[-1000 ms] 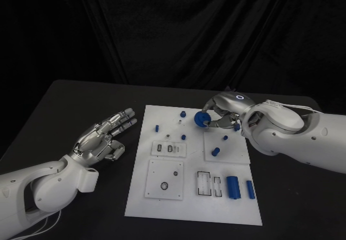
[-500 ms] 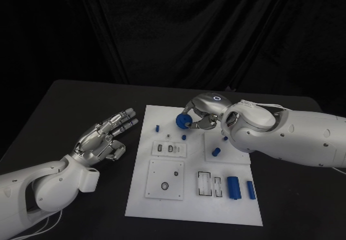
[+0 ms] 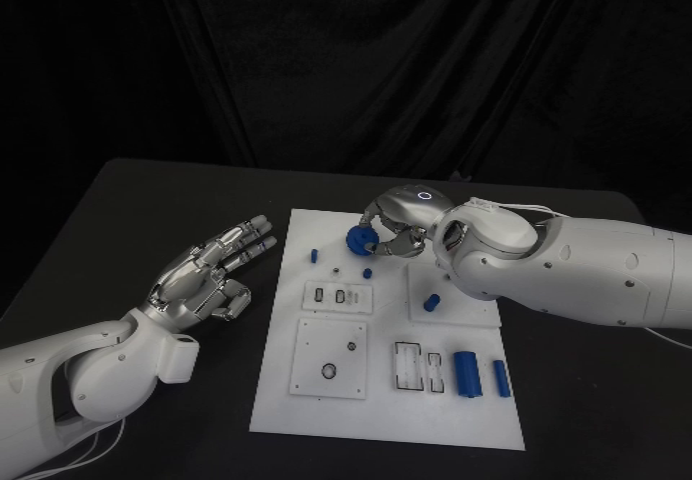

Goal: Assemble the parts on the task board

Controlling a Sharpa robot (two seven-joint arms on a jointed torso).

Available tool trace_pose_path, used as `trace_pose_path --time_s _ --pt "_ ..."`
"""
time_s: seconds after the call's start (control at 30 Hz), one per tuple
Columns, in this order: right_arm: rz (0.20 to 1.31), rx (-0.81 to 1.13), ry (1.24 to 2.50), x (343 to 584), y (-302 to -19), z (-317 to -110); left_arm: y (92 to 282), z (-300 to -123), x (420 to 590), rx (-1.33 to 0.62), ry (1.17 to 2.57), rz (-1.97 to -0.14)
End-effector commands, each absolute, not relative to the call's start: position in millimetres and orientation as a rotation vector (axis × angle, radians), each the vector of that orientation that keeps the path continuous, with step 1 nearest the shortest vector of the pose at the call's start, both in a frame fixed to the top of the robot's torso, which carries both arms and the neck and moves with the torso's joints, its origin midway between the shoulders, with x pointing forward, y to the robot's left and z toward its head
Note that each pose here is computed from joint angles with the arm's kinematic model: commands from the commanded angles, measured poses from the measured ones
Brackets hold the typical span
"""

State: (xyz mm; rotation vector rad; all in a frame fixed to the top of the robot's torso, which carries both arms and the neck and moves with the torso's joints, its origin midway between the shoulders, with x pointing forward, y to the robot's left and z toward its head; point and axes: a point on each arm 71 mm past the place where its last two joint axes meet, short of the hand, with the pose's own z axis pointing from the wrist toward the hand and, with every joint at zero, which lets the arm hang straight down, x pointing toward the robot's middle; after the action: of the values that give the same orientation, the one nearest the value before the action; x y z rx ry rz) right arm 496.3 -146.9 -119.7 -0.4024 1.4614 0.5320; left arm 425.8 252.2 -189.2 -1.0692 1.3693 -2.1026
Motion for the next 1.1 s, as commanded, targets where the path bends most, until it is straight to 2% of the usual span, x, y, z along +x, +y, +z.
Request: trace_pose_path --time_s 0.03,0.87,1.1 --pt "0.519 -0.412 1.479 497.0 -146.1 -122.0 254.6 -180.3 425.9 -1.02 1.225 -2.176" --pt "0.484 -0.433 1.542 500.1 -144.7 -128.9 255.3 -180.6 425.6 -1.022 1.229 -2.174" --pt "0.496 -0.422 1.518 498.8 -149.9 -127.0 255.6 -180.6 425.7 -1.022 1.229 -2.174"
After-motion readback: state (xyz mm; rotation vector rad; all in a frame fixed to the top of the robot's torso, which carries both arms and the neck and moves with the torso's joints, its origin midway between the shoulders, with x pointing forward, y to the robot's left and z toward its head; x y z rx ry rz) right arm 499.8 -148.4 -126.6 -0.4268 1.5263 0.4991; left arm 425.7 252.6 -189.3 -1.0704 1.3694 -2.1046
